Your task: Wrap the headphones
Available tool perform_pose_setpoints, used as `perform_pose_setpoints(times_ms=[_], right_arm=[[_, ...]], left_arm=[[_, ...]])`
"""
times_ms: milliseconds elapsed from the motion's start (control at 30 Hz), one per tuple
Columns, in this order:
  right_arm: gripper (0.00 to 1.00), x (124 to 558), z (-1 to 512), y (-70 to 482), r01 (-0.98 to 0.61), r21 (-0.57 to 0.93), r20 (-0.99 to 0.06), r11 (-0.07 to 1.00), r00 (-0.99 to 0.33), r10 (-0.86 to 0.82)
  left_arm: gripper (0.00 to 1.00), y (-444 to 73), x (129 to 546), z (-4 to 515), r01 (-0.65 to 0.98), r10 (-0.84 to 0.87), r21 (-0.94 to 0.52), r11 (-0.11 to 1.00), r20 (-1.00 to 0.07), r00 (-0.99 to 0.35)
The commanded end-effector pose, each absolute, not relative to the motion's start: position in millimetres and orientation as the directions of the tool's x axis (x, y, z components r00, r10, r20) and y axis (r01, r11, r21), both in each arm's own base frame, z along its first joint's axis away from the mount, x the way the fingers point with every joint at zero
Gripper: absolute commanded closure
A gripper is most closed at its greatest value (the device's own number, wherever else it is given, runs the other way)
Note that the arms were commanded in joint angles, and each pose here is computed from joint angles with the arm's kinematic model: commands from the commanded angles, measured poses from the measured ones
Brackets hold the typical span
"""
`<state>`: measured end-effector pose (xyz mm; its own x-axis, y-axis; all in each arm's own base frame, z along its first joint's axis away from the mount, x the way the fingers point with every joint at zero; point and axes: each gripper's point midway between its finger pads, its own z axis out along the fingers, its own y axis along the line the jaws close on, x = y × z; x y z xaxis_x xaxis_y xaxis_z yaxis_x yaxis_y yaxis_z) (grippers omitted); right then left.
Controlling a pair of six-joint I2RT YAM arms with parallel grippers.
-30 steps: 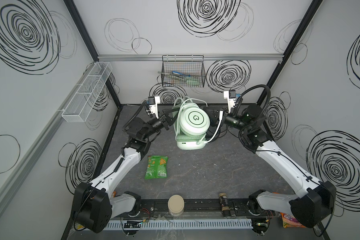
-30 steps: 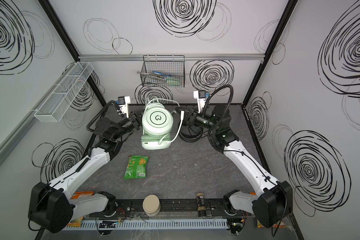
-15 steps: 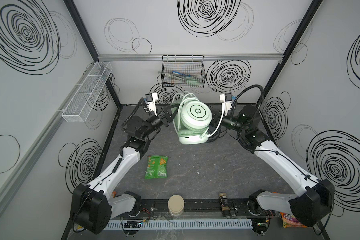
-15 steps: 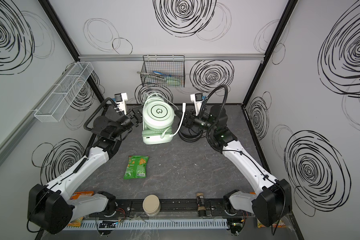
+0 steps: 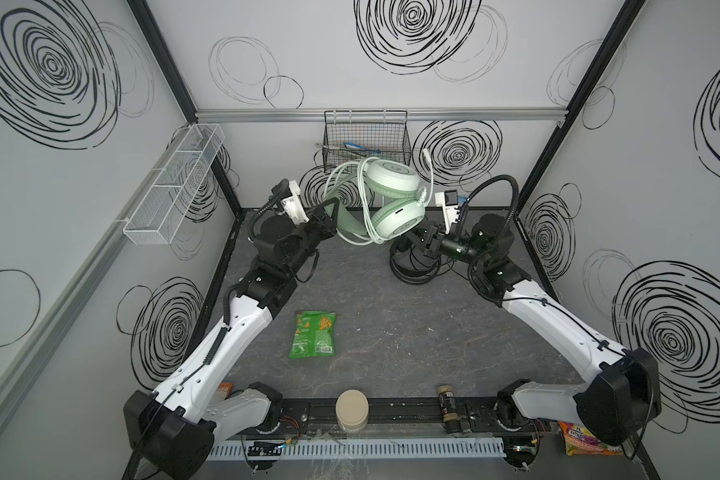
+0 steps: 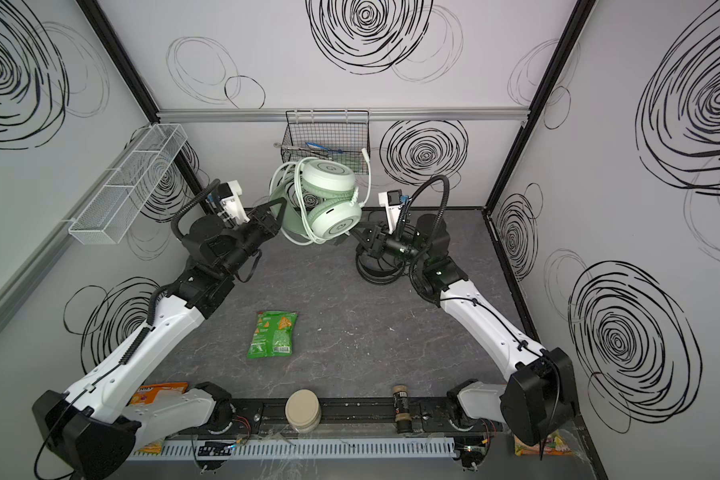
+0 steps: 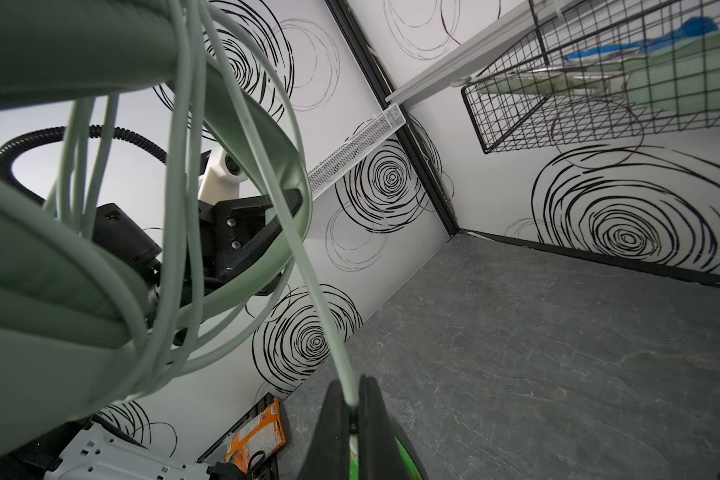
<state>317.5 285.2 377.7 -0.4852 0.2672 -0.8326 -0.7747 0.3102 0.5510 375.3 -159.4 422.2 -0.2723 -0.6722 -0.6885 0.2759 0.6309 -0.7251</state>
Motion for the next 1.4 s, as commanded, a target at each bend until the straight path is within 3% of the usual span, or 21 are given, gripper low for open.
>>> perform_pose_setpoints(times_ms=[0, 567, 967, 1167, 1367], right_arm=[[1.00, 318.7, 359.1, 291.3, -0.742, 0.610, -0.792, 0.278, -0.555, 0.256], [1.00, 309.3, 318.7, 294.9, -0.656, 0.687, -0.724, 0.313, -0.657, 0.212], [0.99, 326.9, 289.6, 292.2, -0.574, 0.710, -0.684, 0.409, -0.701, 0.202], [0.99, 334.9, 281.0, 286.5, -0.537, 0.740, -0.652, 0.405, -0.721, 0.237], [0.98, 347.2, 258.0, 292.7, -0.477, 0.782, -0.594, 0.401, -0.764, 0.251]], left_arm=[[1.00, -128.9, 373.3, 490.4, 0.222, -0.792, -0.784, 0.580, -0.606, -0.075], [1.00, -119.7, 418.7, 432.4, -0.149, -0.620, -0.607, 0.781, -0.782, -0.064], [1.00, -139.9, 432.3, 422.7, -0.335, -0.231, -0.190, 0.923, -0.969, -0.088], [1.00, -147.1, 437.2, 395.5, -0.273, -0.291, -0.242, 0.931, -0.944, -0.155], [1.00, -116.1, 436.8, 340.6, -0.309, -0.399, -0.318, 0.896, -0.883, -0.247]])
